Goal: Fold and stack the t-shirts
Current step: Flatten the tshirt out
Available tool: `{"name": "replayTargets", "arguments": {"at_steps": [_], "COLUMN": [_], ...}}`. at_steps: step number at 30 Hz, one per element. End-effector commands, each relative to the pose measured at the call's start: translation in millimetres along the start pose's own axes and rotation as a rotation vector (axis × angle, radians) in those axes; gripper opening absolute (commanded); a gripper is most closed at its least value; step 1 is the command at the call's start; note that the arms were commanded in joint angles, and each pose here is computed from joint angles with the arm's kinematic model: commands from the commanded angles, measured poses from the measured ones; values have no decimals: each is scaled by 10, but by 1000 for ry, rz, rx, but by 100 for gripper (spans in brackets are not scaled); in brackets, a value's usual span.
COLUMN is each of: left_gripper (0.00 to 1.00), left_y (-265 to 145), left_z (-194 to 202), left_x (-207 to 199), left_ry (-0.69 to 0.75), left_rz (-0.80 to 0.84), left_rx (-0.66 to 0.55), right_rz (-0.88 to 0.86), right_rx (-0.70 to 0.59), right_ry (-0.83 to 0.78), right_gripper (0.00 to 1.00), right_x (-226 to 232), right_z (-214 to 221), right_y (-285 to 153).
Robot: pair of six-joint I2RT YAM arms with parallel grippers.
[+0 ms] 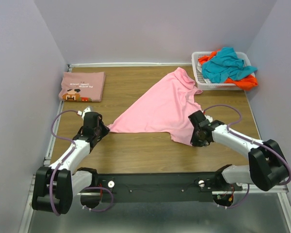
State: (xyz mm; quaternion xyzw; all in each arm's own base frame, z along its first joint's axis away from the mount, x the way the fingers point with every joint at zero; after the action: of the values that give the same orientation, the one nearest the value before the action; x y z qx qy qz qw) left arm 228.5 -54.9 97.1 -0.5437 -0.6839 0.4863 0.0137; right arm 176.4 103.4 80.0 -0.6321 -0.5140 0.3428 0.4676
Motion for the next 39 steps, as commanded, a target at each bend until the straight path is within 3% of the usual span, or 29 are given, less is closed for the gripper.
{"name": "replayTargets", "arguments": {"at_steps": [1, 7, 14, 22, 28, 32, 39], "left_gripper": [0, 0, 0, 0, 0, 0, 0], "left_y": [-37, -58, -135, -634, -1321, -2033, -3206], "left_z": [-82, -252, -797, -1416, -1703, -1841, -1808], "left_x": [-69, -258, -806, -1514, -1824, -1969, -1929], "left_ry": [10, 24, 23, 37, 75, 110, 136], "left_rz": [30, 73, 163, 342, 482, 613, 824], "left_rx": [-26, -52, -157, -306, -428, -528, -678], "right_rz": [96, 116, -3, -59, -94, -148, -360], "right_rx": [-116, -307, -553, -864, -1066, -1202, -1421], "right_ry": [14, -3, 89, 133, 142, 155, 125], "right_gripper": [0, 0, 0, 0, 1, 0, 0], "right_x": [-34, 114, 234, 177, 14, -142, -436], "right_z": [-206, -749, -1780, -2431, -2496, -2384, -1875], "right_y": [-13, -223, -650, -1750, -2601, -3226, -4342]}}
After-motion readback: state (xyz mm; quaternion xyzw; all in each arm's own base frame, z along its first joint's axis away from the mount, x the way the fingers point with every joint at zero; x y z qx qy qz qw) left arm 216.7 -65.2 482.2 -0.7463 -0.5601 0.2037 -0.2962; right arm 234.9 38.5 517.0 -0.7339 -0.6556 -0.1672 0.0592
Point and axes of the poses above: each gripper's point midway between its finger pads, its own y axis out along the fingers, its own x axis along the line the jaws close on, z = x × y, the point moved 7 cm from there along -y, back along the fingers, and after that the axes turned 4 degrees about -y, right-handed, at the moved point
